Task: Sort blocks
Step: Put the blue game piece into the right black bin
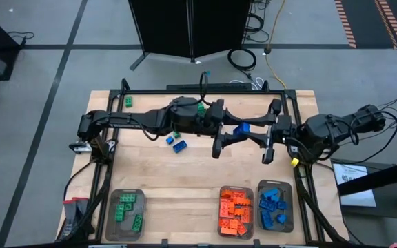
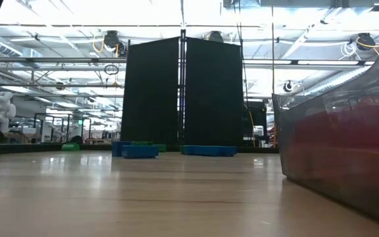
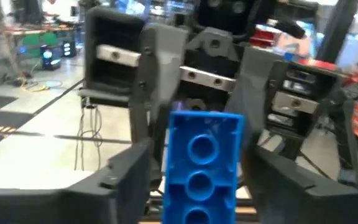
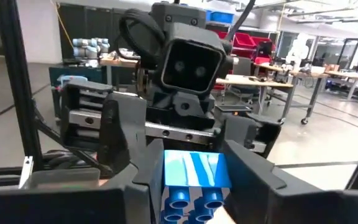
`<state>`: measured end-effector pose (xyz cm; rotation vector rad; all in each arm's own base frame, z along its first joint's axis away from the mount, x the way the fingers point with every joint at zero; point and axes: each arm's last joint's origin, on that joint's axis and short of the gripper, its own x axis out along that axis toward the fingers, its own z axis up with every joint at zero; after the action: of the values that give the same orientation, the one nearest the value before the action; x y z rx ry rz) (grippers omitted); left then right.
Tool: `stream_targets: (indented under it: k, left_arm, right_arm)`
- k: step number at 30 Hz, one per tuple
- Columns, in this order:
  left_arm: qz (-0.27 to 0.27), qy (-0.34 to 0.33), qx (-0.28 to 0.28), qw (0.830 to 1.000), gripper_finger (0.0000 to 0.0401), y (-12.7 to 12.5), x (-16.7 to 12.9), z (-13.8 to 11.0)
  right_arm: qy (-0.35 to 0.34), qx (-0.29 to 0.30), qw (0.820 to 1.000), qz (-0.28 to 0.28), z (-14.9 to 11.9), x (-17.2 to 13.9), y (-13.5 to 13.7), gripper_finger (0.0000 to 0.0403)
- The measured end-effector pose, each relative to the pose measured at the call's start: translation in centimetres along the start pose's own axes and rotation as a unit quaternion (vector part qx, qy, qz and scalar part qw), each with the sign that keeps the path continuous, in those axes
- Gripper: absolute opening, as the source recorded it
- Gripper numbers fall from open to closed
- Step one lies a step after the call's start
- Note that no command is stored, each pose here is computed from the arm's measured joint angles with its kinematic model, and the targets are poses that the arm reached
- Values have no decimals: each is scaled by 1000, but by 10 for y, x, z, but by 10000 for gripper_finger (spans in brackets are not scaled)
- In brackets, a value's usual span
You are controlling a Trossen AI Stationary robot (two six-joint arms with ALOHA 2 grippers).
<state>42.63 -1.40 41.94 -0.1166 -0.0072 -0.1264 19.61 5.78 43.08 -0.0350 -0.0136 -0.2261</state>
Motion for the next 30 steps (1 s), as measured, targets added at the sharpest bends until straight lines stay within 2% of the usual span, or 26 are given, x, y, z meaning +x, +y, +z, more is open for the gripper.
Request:
stream_targets:
  k: [4, 10, 14, 17, 20, 24, 27, 30]
  left_arm:
    - [15, 29, -7, 999, 287, 1, 0, -6]
    - [21, 94, 7, 995, 295, 1, -2, -18]
    - [28, 153, 11, 988, 296, 2, -5, -29]
    - [33, 214, 13, 976, 296, 3, -9, -40]
    - [46, 255, 19, 966, 297, 2, -13, -48]
    - [68, 275, 25, 959, 297, 1, -15, -52]
    - [80, 278, 28, 957, 297, 3, -15, -52]
    - [85, 286, 28, 954, 297, 3, -17, -54]
  right_arm:
    - [0, -9, 1000, -5, 0, 1, 0, 122]
    - [16, 3, 1000, -4, -2, -6, -4, 122]
    - [74, 41, 996, -3, -12, -19, -10, 122]
    - [164, 84, 983, 13, -28, -34, -10, 122]
    - [293, 124, 948, 22, -52, -50, -5, 122]
    - [450, 172, 876, 17, -91, -67, 12, 122]
    - [510, 206, 834, 45, -121, -71, 36, 122]
    - [532, 243, 807, 86, -148, -72, 62, 122]
